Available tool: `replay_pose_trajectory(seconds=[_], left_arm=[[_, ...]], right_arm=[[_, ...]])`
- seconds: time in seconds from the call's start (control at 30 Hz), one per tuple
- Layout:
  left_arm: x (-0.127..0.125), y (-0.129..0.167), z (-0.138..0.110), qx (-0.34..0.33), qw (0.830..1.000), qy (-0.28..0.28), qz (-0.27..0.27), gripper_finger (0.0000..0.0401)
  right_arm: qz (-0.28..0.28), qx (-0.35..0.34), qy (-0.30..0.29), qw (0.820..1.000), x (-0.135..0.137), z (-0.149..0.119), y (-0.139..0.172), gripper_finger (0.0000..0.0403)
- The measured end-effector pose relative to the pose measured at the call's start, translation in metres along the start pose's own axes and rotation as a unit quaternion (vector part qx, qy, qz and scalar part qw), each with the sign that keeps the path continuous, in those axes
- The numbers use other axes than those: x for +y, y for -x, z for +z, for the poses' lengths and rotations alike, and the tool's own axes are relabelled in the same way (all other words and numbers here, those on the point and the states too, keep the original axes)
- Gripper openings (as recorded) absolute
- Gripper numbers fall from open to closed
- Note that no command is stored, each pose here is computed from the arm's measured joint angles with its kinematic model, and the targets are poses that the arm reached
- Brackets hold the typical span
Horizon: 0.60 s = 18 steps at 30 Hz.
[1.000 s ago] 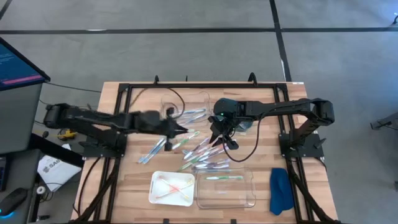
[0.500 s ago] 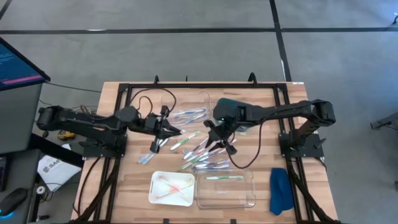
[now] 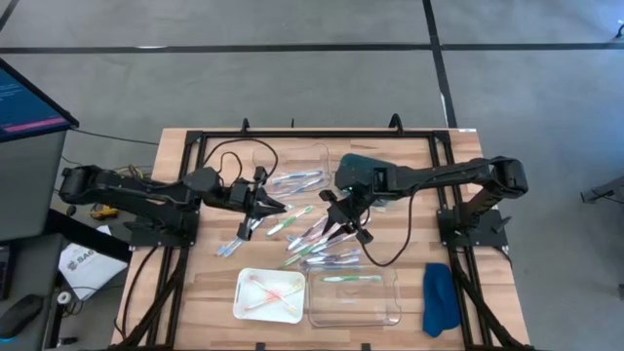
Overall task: Pick & Place Toothbrushes
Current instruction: Put the green toothbrush into the bottom transparent bin
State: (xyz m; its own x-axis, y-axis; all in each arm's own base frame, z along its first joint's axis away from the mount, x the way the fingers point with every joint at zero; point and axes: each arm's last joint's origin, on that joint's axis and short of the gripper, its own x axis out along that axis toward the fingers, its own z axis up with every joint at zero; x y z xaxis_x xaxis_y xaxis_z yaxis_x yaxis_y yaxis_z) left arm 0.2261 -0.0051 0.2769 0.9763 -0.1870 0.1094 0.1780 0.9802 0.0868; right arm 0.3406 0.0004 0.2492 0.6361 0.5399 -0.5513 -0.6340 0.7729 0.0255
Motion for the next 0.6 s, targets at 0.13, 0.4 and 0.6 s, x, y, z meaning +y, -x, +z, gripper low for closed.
replay_pose_trajectory(seconds=[0.13,0.4,0.6], left_arm=[[0.0,0.0,0.0,0.0,1.0,0.013,0.0,0.0007],[-0.002,0.0,0.001,-0.006,0.998,0.046,-0.032,0.0007],[-0.009,0.0,0.01,-0.049,0.995,0.036,-0.073,0.0007]], right_arm=[[0.003,0.0,0.002,1.0,0.002,0.001,-0.001,0.009],[0.008,-0.012,0.003,1.0,0.007,0.006,-0.006,0.009],[0.012,-0.041,0.02,0.999,0.015,0.017,-0.012,0.009]])
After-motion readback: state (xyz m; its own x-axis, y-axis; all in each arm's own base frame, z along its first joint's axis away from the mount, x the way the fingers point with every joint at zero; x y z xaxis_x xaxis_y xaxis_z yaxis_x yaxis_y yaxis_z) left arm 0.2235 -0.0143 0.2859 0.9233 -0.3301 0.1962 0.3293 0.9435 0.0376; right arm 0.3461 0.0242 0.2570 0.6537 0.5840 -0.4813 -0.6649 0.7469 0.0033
